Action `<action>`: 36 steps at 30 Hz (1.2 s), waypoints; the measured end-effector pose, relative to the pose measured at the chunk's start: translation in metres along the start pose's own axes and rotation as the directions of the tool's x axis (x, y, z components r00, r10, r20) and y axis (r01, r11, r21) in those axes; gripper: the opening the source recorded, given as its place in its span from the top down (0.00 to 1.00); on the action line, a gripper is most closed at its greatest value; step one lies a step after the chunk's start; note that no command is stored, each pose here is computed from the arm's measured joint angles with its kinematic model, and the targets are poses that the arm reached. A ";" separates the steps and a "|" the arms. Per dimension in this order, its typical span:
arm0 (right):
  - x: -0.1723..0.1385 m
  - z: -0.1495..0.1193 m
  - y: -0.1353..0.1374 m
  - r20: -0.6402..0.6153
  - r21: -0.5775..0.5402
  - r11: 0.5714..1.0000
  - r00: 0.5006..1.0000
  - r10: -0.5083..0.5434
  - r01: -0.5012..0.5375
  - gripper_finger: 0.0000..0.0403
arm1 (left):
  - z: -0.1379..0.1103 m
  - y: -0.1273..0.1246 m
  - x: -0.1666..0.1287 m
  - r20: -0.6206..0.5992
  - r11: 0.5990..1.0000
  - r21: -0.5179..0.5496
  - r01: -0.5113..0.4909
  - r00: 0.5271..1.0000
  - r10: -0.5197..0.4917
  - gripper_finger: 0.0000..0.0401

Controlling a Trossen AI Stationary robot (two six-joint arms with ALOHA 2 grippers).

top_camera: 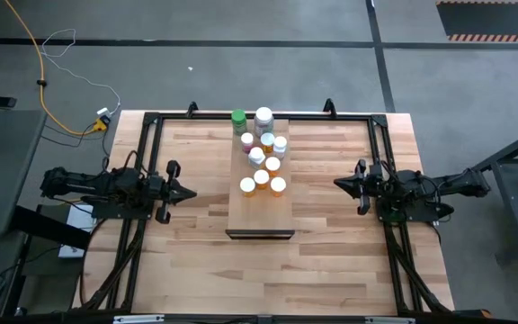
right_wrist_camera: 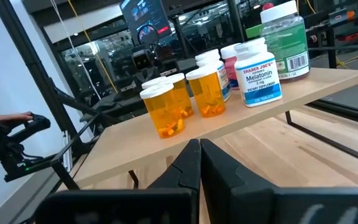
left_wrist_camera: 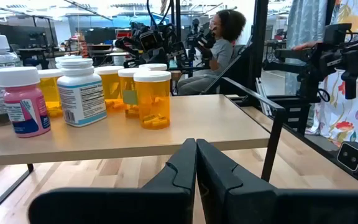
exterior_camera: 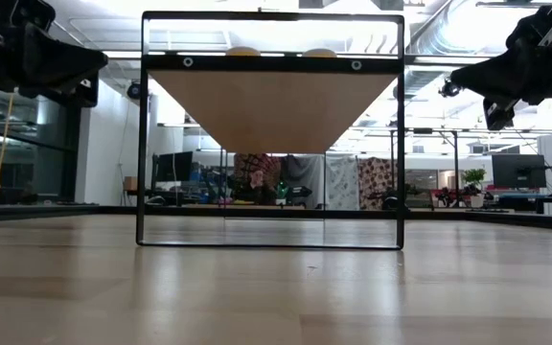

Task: Pick and place medicine bottles onto shelf by color
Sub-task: Return to Home Position

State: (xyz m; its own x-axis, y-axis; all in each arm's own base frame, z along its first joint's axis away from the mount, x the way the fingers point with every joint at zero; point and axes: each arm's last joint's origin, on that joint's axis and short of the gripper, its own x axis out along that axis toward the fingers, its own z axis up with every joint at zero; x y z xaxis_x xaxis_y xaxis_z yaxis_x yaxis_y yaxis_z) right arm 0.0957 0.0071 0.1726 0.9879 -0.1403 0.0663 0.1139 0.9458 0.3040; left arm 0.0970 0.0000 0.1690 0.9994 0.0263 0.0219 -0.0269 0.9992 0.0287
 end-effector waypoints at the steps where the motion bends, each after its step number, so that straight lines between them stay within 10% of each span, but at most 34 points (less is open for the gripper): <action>1: 0.000 0.000 0.000 0.000 0.000 1.000 1.000 0.000 0.000 1.00 | 0.000 0.000 0.000 0.000 1.000 0.000 0.000 1.000 0.000 0.99; 36: 0.000 -0.001 0.000 -0.004 -0.002 1.000 1.000 0.001 -0.001 1.00 | -0.001 -0.001 0.000 -0.005 1.000 0.000 0.010 1.000 -0.010 0.99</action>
State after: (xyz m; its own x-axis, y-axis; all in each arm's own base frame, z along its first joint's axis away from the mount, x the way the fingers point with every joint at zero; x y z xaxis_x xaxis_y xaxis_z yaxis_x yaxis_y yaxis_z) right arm 0.0962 0.0073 0.1721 0.9884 -0.1384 0.0624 0.1134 0.9464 0.3024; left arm 0.0974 -0.0010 0.1684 0.9997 0.0160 0.0166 -0.0165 0.9994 0.0289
